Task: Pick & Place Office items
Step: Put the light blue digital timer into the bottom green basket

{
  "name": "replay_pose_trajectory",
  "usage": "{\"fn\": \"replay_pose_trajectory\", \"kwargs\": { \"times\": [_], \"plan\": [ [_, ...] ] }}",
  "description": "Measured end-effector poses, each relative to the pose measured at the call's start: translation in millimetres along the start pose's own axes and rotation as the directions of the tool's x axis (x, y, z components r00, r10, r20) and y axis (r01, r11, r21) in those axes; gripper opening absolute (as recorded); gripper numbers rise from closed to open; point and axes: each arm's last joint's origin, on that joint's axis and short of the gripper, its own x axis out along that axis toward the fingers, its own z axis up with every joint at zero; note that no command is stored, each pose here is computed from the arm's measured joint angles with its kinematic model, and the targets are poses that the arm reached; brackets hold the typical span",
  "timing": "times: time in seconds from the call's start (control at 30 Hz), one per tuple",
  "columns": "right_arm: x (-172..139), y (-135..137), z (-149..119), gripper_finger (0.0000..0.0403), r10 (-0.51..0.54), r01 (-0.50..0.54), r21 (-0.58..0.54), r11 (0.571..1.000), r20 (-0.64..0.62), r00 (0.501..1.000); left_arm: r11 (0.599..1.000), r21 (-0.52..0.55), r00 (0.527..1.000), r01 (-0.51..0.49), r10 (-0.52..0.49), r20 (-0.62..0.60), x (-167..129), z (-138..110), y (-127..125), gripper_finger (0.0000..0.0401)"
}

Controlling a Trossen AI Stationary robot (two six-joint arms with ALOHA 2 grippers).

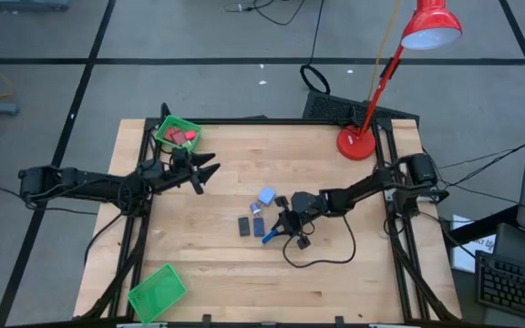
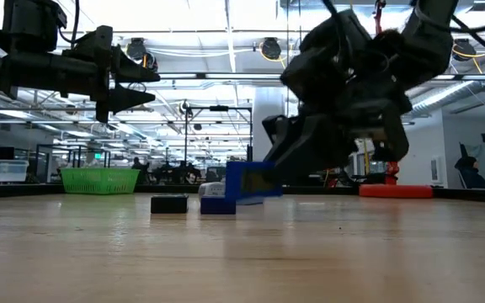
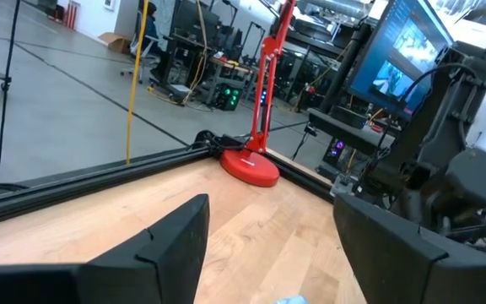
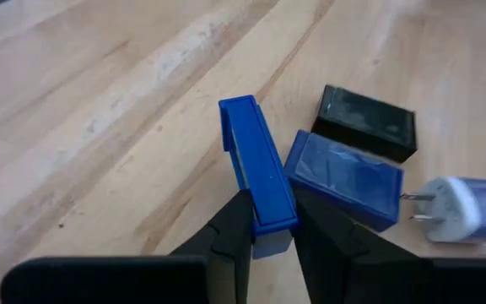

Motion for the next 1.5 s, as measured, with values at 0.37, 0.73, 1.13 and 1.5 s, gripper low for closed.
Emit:
{"fn": "replay_pose_trajectory", "kwargs": {
  "times": [0.37, 0.73, 1.13, 1.5],
  "plan": [
    [-55.1, -7.7, 27.3, 0.0057, -0.176, 0.185, 0.055, 0.981, -0.136, 0.975, 0.998, 0.000, 0.998, 0.063, -0.063, -0.025, -0.3, -1.1, -2.8, 0.0254],
    [-99.1, -23.2, 17.1, 0.0057, -0.319, 0.326, 0.143, 0.935, -0.069, 0.945, 0.985, 0.055, 0.985, 0.164, -0.161, -0.060, -0.7, -6.3, -17.6, 0.0245],
    [-113.4, -24.9, 12.3, 0.0058, -0.412, 0.383, 0.209, 0.900, 0.119, 0.903, 0.891, 0.367, 0.961, 0.268, -0.219, -0.169, 59.7, -10.6, -65.7, 0.0233],
    [-113.7, -25.3, 13.1, 0.0059, -0.417, 0.379, 0.242, 0.893, 0.127, 0.900, 0.821, 0.484, 0.948, 0.303, -0.209, -0.240, 120.2, -30.1, -91.8, 0.0232]
  ]
}}
